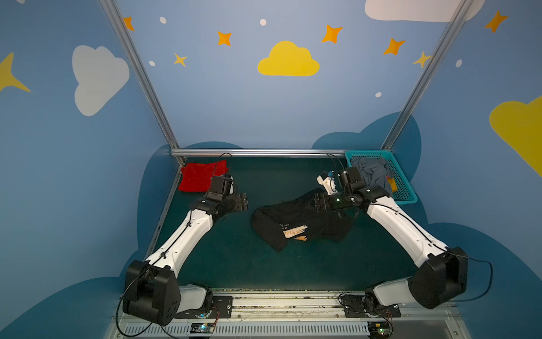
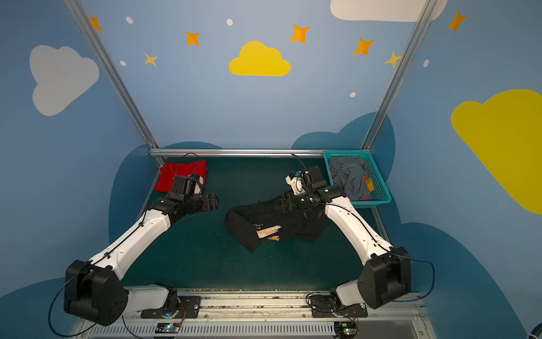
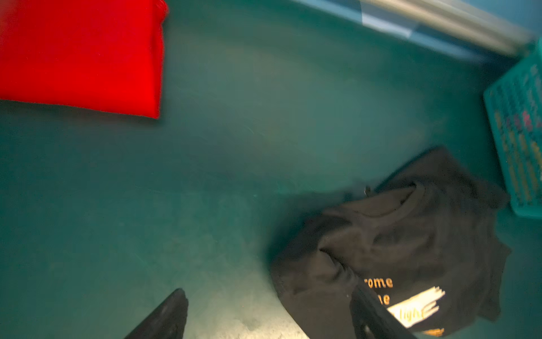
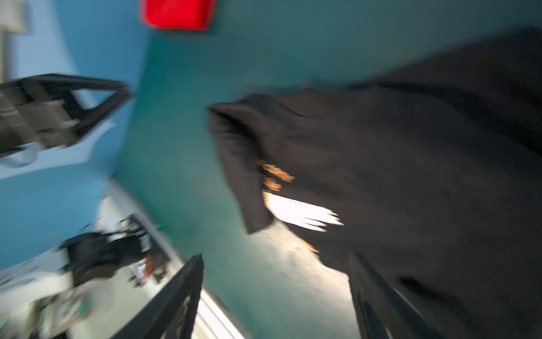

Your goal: Fold and stack the t-shirts

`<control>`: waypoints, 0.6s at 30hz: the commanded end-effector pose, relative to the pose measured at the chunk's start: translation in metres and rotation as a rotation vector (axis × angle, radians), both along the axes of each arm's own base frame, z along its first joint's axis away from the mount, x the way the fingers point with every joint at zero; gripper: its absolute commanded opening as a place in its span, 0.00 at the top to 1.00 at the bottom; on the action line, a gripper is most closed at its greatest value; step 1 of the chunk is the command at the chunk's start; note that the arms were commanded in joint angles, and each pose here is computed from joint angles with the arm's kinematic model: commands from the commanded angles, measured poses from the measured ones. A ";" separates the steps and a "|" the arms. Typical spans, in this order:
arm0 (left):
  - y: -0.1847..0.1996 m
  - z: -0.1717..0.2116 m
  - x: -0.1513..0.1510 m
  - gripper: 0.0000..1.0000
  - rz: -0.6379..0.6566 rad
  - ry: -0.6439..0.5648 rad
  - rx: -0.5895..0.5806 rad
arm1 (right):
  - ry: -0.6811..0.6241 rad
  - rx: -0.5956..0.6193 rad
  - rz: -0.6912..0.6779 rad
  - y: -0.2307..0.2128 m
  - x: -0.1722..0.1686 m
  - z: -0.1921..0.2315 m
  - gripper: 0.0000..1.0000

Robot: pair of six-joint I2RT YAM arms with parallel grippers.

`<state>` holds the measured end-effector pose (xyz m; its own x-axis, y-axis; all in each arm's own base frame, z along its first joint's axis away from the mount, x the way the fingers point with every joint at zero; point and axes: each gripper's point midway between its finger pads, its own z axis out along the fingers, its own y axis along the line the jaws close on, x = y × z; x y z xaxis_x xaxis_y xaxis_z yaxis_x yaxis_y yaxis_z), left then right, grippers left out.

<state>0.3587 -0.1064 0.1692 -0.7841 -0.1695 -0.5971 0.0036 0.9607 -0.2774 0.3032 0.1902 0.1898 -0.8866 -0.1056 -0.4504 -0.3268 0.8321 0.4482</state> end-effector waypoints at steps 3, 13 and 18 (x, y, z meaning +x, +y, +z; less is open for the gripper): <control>-0.029 -0.001 0.031 0.16 -0.048 0.047 -0.036 | 0.072 -0.226 -0.325 -0.094 0.005 -0.053 0.20; -0.131 -0.042 0.079 0.18 -0.233 0.161 0.028 | 0.267 -0.328 -0.562 -0.166 0.012 -0.124 0.25; -0.184 -0.037 0.091 0.18 -0.329 0.135 0.076 | 0.349 -0.339 -0.582 -0.171 0.017 -0.152 0.32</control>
